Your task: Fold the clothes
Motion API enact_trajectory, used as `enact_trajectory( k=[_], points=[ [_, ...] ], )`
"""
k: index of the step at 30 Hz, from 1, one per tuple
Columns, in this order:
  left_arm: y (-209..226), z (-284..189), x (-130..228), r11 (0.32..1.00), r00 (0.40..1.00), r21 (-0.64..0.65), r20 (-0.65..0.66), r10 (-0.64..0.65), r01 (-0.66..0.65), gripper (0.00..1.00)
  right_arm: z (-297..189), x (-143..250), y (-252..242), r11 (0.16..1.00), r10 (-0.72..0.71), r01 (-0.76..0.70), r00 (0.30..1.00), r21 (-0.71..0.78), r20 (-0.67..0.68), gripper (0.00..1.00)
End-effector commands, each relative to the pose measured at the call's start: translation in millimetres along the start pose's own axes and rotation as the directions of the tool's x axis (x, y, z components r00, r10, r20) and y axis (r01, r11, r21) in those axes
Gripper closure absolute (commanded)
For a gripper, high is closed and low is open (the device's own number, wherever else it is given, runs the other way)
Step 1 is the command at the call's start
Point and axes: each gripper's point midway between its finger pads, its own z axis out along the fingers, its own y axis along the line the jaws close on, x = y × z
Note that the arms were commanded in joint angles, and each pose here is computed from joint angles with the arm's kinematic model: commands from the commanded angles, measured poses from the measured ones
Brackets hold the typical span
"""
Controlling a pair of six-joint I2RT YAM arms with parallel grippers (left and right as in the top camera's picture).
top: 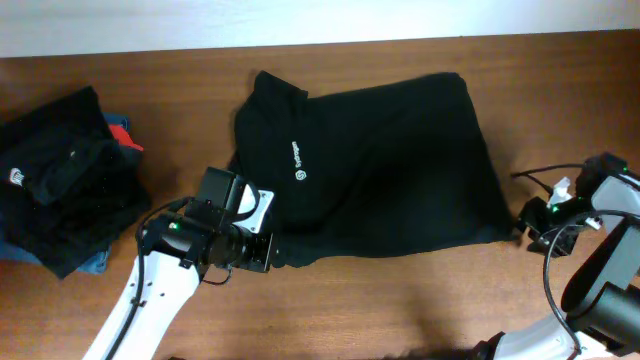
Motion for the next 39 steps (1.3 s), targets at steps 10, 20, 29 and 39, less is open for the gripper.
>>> enact_trajectory(
  k=[10,20,29,39],
  points=[
    [0.0,-4.8,-5.0,1.000,1.000,-0.005,0.024,0.003,-0.003,0.98,6.0,-2.8,3.1,0.999,0.015,-0.015,0.999,-0.031,0.028,0.45],
    [-0.2,-4.7,-6.8,1.000,0.999,-0.004,0.031,0.006,-0.006,0.98,8.6,-5.1,25.6,0.995,-0.028,0.032,0.999,-0.096,0.041,0.40],
    [-0.2,-4.8,-6.8,1.000,1.000,-0.004,0.031,0.005,-0.005,0.98,18.2,-5.1,25.6,0.995,-0.039,0.044,0.998,-0.094,0.056,0.87],
    [32.0,-9.5,-14.1,0.982,0.998,-0.191,0.067,0.008,0.005,0.99,-14.6,-5.9,32.2,0.995,-0.029,0.030,1.000,-0.091,0.011,0.96]
  ],
)
